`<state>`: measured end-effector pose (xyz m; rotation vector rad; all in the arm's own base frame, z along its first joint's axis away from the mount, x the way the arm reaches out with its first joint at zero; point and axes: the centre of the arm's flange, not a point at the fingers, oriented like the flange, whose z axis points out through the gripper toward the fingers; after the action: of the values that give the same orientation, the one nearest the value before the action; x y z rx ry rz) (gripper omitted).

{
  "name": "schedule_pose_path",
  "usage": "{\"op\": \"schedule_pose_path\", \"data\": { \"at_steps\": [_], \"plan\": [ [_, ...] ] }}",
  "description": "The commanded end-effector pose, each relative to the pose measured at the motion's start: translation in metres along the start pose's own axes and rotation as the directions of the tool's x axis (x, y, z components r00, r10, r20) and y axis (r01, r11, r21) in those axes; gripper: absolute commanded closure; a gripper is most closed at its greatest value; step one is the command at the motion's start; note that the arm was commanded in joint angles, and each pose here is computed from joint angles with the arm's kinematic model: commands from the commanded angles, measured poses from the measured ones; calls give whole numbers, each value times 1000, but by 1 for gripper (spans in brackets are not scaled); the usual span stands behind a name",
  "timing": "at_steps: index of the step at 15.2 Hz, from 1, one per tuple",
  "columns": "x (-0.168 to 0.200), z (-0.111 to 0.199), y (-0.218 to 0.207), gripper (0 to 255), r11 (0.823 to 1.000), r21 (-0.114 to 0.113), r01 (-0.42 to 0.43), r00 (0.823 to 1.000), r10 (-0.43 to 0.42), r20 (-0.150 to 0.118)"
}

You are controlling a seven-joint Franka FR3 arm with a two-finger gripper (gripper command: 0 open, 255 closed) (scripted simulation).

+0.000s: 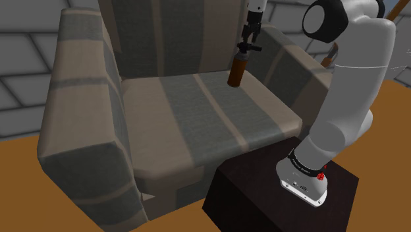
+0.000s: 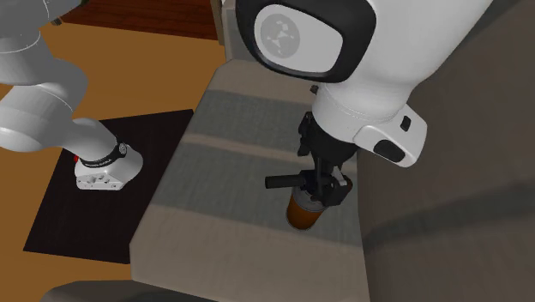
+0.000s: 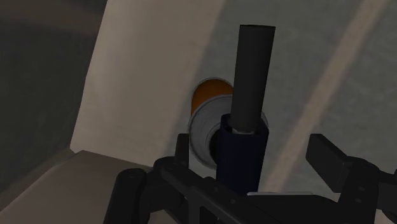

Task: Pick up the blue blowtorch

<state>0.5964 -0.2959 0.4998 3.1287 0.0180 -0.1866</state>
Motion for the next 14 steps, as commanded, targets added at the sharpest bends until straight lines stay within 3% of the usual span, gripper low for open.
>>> {"op": "schedule_pose_path", "data": {
  "at_steps": [1, 8, 9, 14],
  "plan": [
    [4, 8, 2, 0, 1000, 1, 0, 1000, 0, 1],
    [8, 37, 2, 0, 1000, 1, 0, 1000, 0, 1],
    [8, 37, 2, 255, 1000, 1, 0, 1000, 0, 1],
    [8, 37, 2, 255, 1000, 1, 0, 1000, 0, 1]
  ]
}}
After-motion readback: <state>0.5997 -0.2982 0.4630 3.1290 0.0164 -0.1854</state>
